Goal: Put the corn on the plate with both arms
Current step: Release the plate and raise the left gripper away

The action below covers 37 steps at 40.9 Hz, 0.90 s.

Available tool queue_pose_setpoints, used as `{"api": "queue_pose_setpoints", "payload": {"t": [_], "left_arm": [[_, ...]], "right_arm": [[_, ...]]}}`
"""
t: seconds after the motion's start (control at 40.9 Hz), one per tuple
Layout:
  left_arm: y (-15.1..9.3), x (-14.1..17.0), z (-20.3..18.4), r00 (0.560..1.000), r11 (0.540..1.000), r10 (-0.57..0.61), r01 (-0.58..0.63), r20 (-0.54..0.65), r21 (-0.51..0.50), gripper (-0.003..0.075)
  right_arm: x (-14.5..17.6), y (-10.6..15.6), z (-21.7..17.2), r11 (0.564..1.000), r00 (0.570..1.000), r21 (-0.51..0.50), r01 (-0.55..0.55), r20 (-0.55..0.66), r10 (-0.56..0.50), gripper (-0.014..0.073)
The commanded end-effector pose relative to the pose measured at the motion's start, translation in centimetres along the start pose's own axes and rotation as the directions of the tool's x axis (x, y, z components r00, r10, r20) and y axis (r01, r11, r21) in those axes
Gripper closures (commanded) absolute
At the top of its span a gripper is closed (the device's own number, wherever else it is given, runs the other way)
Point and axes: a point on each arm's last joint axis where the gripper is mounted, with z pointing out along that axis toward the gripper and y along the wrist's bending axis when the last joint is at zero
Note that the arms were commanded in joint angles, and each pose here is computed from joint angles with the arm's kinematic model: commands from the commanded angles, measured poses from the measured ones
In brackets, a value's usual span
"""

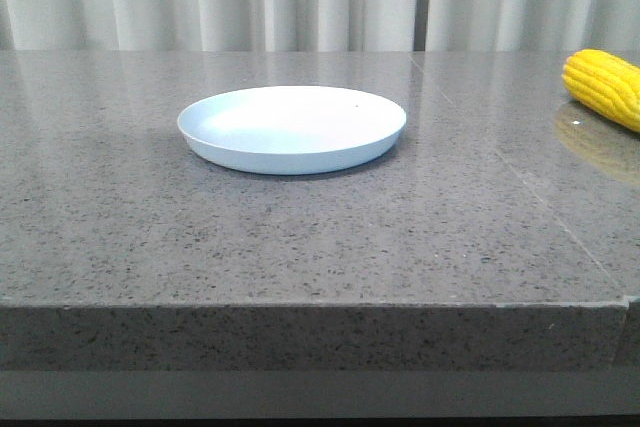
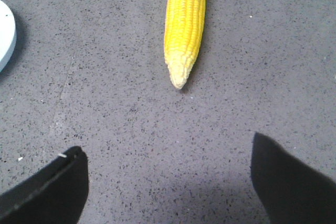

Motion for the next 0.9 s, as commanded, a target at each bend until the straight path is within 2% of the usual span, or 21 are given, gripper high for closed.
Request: {"api": "queue_pose_setpoints", "payload": {"t": [0.0, 0.147, 0.367, 0.538, 0.684, 0.88], "left_arm": [[-0.7, 0.7, -3.7, 0.992, 1.000, -0.005, 0.003, 0.123, 0.018, 0.0248], [-1.0, 3.9, -5.9, 0.984, 0.998, -0.037, 0.029, 0.174, 0.050, 0.0248], [-0.8, 9.6, -8.2, 0.983, 0.996, -0.054, 0.041, 0.176, 0.074, 0.0248], [-0.6, 12.9, -9.8, 0.976, 0.994, -0.076, 0.058, 0.203, 0.094, 0.0248], [-0.5, 14.6, -10.6, 0.971, 0.994, -0.081, 0.061, 0.226, 0.095, 0.0248], [-0.4, 15.0, -10.8, 0.970, 0.994, -0.082, 0.062, 0.229, 0.094, 0.0248]], "right_arm": [[-1.3, 0.0, -0.4, 1.000, 0.996, 0.008, 0.009, 0.088, -0.009, -0.0053], [-1.3, 0.0, -0.4, 1.000, 0.996, 0.008, 0.009, 0.088, -0.009, -0.0053], [-1.3, 0.0, -0.4, 1.000, 0.996, 0.008, 0.009, 0.088, -0.009, -0.0053], [-1.3, 0.0, -0.4, 1.000, 0.996, 0.008, 0.009, 0.089, -0.009, -0.0053], [-1.2, 0.0, -0.3, 1.000, 0.996, 0.006, 0.007, 0.084, -0.007, -0.0053], [-2.0, -0.1, -0.1, 1.000, 0.996, 0.011, 0.012, 0.092, -0.013, -0.0053]]}}
